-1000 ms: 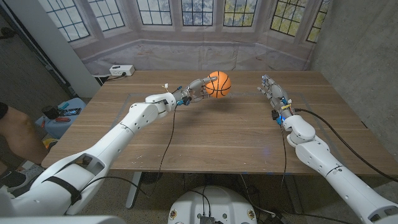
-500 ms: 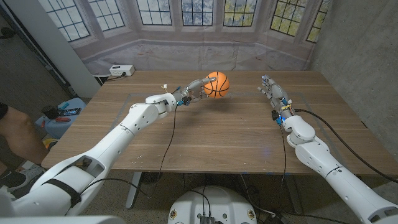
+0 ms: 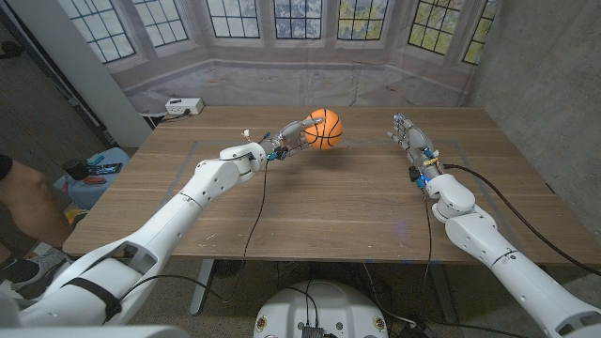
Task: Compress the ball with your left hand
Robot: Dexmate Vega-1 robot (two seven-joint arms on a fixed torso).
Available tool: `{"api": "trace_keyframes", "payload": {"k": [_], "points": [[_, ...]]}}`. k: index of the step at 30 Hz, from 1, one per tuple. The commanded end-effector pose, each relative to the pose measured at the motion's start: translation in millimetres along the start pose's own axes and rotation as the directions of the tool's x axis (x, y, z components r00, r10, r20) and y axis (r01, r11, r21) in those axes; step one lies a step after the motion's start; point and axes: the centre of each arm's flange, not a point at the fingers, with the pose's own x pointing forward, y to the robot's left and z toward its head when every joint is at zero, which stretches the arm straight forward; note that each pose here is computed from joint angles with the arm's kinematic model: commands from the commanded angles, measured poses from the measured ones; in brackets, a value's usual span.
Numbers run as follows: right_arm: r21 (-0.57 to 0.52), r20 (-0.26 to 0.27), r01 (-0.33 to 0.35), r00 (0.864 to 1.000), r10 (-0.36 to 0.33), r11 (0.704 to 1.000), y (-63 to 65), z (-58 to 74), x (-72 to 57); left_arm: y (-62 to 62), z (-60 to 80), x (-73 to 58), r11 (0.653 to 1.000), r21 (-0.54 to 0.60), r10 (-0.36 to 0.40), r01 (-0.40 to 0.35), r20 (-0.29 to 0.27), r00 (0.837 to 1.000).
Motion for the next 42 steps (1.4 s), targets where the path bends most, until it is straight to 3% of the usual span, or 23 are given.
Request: {"api": "trace_keyframes", "payload": {"k": [1, 20, 42], "points": [[0.000, -0.010, -0.005, 1.000, 0.005, 1.000, 0.7, -1.3, 4.9, 3.3, 2.8, 1.9, 0.999, -0.012, 0.037, -0.037, 0.007, 0.999], [0.008, -0.019, -0.010, 1.000, 0.010, 1.000, 5.9, -5.7, 7.6, 9.5, 5.5, 4.0, 0.999, -0.010, 0.031, -0.031, -0.002, 1.000], [0.007, -0.024, -0.013, 1.000, 0.013, 1.000, 4.5, -6.8, 2.9, 8.1, 4.7, 6.4, 0.997, -0.015, -0.082, 0.082, -0.038, 0.996]]}}
